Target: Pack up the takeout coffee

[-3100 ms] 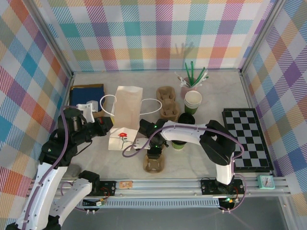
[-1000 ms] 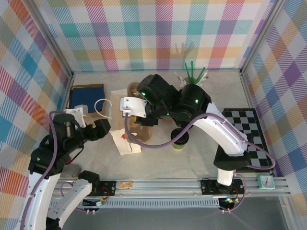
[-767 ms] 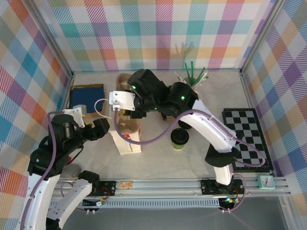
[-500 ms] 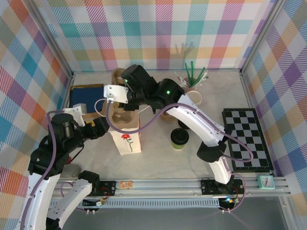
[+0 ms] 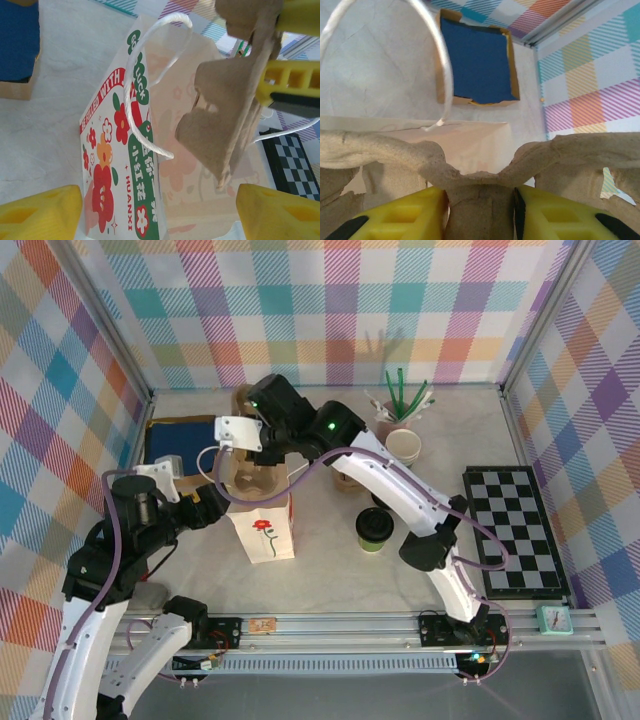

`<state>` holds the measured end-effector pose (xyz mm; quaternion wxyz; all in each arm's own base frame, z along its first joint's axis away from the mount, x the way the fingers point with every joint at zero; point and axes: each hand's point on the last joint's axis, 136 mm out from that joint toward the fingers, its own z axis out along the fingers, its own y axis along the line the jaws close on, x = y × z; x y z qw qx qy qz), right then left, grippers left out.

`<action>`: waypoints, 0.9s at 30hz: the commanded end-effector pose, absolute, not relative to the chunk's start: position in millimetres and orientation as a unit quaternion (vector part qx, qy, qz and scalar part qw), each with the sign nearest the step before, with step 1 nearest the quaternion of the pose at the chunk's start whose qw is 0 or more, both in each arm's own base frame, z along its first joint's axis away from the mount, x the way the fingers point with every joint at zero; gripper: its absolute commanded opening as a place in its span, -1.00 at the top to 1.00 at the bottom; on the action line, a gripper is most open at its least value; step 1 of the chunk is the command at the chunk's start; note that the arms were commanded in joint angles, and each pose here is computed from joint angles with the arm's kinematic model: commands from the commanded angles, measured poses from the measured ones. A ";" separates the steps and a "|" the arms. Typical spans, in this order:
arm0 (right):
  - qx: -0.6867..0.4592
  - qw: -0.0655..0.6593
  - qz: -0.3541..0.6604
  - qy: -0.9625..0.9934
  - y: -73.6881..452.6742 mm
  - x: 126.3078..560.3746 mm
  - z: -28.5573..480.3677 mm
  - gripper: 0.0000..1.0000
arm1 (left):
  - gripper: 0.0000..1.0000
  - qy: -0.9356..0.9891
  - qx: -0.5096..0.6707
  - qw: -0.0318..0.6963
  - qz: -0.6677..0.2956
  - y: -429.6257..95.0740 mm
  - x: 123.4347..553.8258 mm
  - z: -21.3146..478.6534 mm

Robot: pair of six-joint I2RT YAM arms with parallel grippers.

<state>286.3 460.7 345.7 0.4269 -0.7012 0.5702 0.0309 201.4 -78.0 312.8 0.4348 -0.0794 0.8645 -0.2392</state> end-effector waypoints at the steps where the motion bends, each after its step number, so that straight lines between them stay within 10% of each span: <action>1: -0.723 0.401 0.043 0.561 458.1 275.8 335.9 0.23 | -0.59 0.859 -0.081 0.444 -0.242 -78.0 206.1 318.1; 27: -0.750 0.234 0.070 0.614 416.5 215.7 283.6 0.23 | -0.55 0.860 -0.074 0.442 -0.242 -82.5 217.1 320.3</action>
